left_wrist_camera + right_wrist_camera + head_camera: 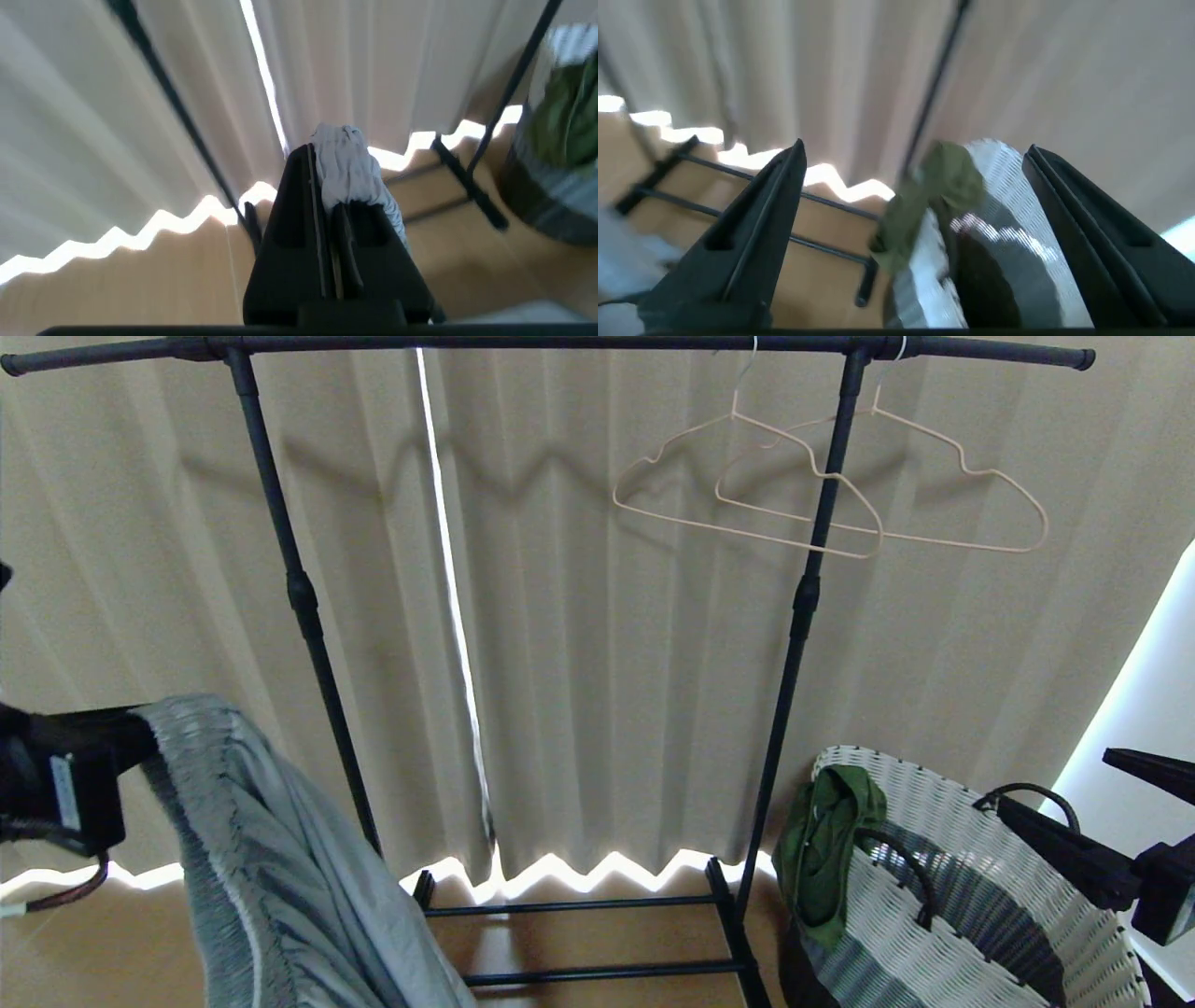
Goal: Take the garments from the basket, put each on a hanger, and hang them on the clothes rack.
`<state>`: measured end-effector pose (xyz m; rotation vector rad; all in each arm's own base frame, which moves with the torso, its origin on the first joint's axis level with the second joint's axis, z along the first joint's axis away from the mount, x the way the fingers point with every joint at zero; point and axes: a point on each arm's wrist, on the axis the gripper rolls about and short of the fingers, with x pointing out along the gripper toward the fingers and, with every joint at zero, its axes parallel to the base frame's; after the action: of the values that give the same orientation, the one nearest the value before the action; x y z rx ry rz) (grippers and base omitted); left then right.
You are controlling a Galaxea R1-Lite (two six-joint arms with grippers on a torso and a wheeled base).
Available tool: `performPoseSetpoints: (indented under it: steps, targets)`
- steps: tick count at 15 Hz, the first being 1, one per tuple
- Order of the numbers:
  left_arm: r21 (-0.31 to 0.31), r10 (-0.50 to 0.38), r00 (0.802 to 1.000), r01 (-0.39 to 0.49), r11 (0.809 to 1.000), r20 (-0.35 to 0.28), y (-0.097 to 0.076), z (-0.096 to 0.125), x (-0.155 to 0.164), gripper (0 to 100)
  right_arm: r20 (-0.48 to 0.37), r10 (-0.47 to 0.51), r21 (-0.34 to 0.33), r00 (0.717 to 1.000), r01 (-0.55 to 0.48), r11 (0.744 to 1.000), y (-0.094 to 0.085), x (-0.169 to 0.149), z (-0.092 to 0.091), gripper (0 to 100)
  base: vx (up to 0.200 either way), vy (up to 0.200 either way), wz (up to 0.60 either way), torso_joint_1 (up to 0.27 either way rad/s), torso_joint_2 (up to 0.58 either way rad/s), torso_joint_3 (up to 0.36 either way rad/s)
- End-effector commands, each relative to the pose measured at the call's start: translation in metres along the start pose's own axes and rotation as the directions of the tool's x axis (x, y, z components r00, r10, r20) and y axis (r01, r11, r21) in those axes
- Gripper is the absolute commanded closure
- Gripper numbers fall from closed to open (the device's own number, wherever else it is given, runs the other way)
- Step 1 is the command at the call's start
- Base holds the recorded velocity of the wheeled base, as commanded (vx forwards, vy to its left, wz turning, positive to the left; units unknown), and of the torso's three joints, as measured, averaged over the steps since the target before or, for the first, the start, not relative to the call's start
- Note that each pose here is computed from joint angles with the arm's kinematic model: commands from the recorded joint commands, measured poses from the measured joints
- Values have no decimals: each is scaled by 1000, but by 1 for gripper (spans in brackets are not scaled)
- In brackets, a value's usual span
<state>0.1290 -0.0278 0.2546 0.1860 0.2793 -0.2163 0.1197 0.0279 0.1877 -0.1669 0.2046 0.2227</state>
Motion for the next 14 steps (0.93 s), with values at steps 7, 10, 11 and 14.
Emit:
performPoseSetpoints:
  steps: [7, 10, 11, 14]
  targets:
    - [-25, 114, 993, -113, 993, 33, -6, -70, -84, 100, -65, -69, -27, 995, 68, 997, 3, -19, -38, 0, 0, 0, 0, 0, 0, 0]
    - [-98, 190, 982, -189, 977, 0, -9, -99, -86, 100, -79, -76, -28, 994, 74, 997, 2, -21, -43, 0, 0, 0, 0, 0, 0, 0]
    - [-111, 185, 983, -183, 977, 7, -11, -106, -85, 100, -76, -80, -28, 994, 78, 997, 2, -22, -43, 0, 0, 0, 0, 0, 0, 0]
    - [-111, 177, 983, -171, 979, 42, -13, -113, -87, 100, -85, -150, -16, 985, 149, 989, -3, -23, -45, 0, 0, 0, 0, 0, 0, 0]
